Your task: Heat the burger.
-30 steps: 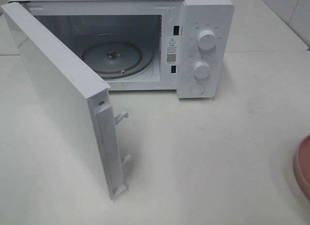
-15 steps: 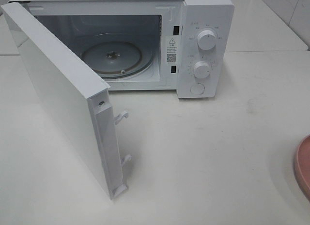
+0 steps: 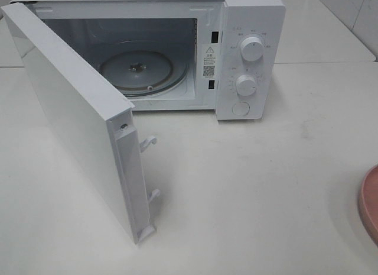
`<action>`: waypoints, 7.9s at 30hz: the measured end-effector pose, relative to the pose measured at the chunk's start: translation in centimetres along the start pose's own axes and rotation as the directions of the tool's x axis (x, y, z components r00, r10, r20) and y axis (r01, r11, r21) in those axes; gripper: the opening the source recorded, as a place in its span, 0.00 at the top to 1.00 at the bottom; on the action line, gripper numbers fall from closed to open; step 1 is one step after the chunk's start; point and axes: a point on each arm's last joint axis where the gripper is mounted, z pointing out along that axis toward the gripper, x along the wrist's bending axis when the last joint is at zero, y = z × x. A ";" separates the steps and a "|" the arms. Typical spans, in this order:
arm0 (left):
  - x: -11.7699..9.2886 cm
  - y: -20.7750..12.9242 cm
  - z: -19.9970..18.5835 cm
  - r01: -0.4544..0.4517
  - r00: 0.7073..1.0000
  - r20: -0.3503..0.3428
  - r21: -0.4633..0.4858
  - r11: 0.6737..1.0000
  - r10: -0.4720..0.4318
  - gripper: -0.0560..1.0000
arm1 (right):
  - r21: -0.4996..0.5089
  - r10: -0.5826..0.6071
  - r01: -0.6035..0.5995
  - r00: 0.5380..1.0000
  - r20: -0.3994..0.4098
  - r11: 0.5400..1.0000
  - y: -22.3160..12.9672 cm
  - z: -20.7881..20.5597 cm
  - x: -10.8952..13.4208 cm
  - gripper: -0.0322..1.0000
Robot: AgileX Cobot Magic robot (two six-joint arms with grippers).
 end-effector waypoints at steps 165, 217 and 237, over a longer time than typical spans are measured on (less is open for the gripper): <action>-10.6 4.5 32.4 -0.079 0.887 0.426 -0.245 0.966 0.180 0.95 | -0.201 0.136 -0.104 0.980 0.148 0.974 -1.7 -2.0 0.3 0.26; -24.1 6.0 35.7 -0.176 0.827 0.521 -0.112 0.978 0.209 0.86 | -0.201 0.136 -0.104 0.980 0.148 0.974 -1.7 -2.0 0.3 0.27; -21.8 3.6 28.9 -0.459 0.811 0.545 0.370 0.807 0.212 0.01 | -0.201 0.136 -0.104 0.980 0.148 0.974 -1.7 -2.0 0.3 0.27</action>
